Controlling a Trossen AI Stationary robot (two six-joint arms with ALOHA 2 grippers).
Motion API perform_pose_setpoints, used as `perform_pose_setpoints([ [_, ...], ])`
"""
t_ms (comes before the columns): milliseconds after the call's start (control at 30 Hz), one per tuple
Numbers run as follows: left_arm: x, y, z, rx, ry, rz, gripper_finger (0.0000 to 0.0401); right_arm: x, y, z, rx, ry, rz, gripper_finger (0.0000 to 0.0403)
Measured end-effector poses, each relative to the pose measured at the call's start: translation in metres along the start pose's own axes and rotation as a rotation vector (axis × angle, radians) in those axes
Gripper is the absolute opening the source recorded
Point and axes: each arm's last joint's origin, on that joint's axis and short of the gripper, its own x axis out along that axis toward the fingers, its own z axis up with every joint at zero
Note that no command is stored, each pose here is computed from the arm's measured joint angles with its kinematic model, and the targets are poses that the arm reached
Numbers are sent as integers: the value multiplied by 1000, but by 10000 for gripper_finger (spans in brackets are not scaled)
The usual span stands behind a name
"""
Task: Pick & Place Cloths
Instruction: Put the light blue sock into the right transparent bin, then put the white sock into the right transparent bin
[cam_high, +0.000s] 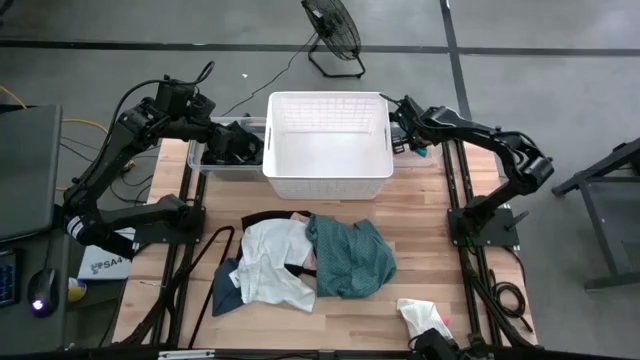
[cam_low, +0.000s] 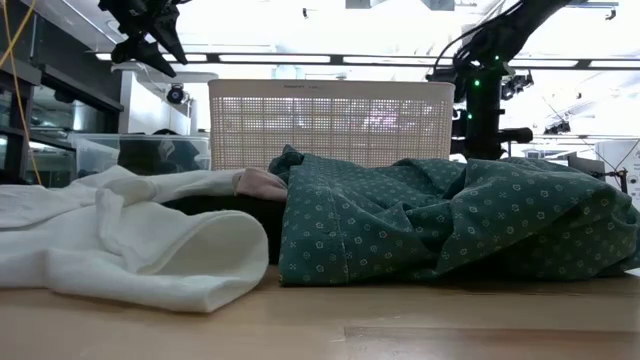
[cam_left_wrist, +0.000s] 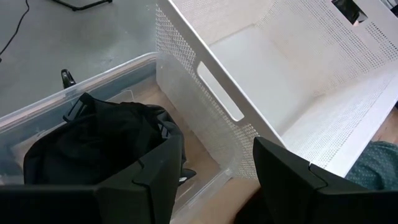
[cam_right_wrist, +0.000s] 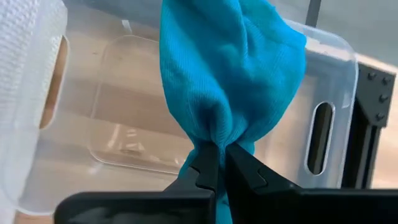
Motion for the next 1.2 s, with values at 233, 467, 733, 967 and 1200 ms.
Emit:
perform_pose_setpoints([
  [233, 0, 0, 0, 0, 0, 0, 195, 0, -1, -2, -129, 19, -14, 24],
  [467, 0, 0, 0, 0, 0, 0, 195, 0, -3, -2, -150, 6, -87, 96],
  [733, 0, 0, 0, 0, 0, 0, 195, -1, -4, -5, -154, 35, -87, 187],
  [967, 0, 0, 0, 0, 0, 0, 195, -9, -8, -11, -89, 73, -36, 218],
  [1200, 0, 0, 0, 0, 0, 0, 195, -35, -16, -26, 30, 194, 173, 206],
])
